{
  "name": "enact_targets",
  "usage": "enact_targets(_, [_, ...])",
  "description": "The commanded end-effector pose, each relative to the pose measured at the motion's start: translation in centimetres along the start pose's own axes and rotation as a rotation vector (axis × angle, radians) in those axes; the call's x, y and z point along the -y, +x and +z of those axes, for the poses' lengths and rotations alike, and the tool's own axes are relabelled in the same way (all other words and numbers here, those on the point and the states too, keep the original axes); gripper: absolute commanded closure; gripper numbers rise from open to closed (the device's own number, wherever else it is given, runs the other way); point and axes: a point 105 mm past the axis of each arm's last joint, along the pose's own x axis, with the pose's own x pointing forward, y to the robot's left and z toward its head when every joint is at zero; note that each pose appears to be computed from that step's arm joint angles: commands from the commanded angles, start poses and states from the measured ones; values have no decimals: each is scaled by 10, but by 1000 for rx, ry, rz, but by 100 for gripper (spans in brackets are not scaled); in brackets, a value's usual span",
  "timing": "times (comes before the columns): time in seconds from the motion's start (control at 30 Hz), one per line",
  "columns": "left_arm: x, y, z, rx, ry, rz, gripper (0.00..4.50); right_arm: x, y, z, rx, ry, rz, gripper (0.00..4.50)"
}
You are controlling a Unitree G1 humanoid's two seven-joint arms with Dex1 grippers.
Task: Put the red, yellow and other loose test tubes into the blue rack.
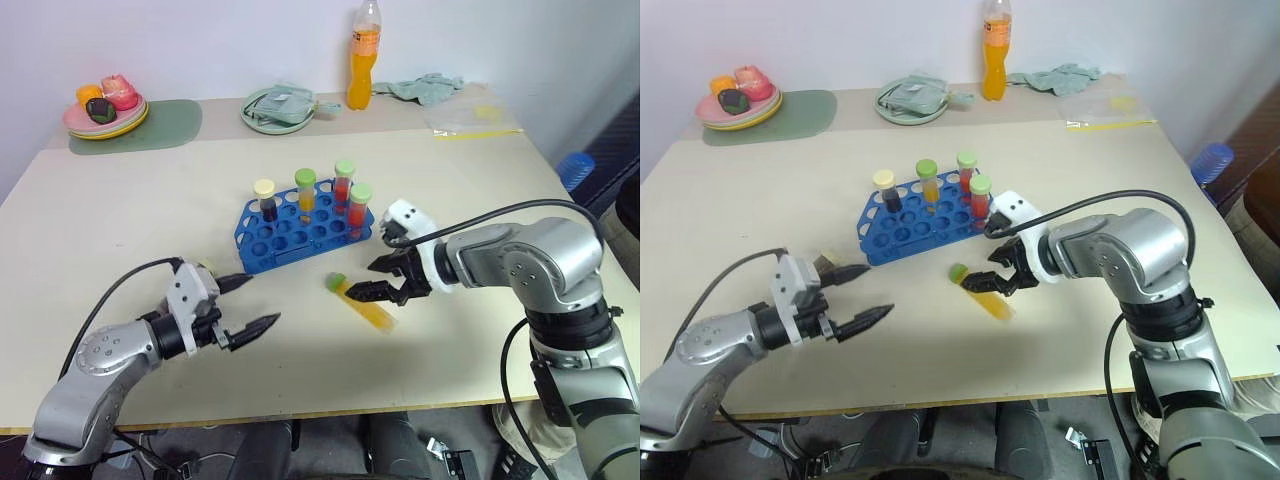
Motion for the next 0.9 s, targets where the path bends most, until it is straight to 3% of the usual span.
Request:
enact_targets(0.03, [18, 3, 0, -3, 16, -80, 0, 0, 7, 5, -48, 9, -6, 6])
enact_targets(0.3, [24, 3, -6, -2, -6, -67, 0, 12, 26, 3, -156, 131, -52, 6])
enact_targets(0.4, [26, 2, -10, -6, -12, -62, 0, 12, 26, 2, -190, 160, -37, 98])
enact_targets(0.57, [26, 0, -16, -8, -18, -58, 0, 4, 22, 9, -207, 145, -10, 357])
enact_targets(0.6, [27, 0, -17, -7, -19, -58, 0, 3, 20, 10, -208, 134, -8, 380])
enact_targets(0.67, [27, 1, -18, -6, -19, -57, 0, 0, 17, 13, -198, 109, -7, 381])
enact_targets(0.8, [24, 0, -18, -2, -20, -30, 0, -8, 7, 31, 24, -77, -43, 381])
enact_targets(0.9, [17, -3, -15, 25, -30, 24, 0, -19, -5, 60, 385, -368, -67, 381])
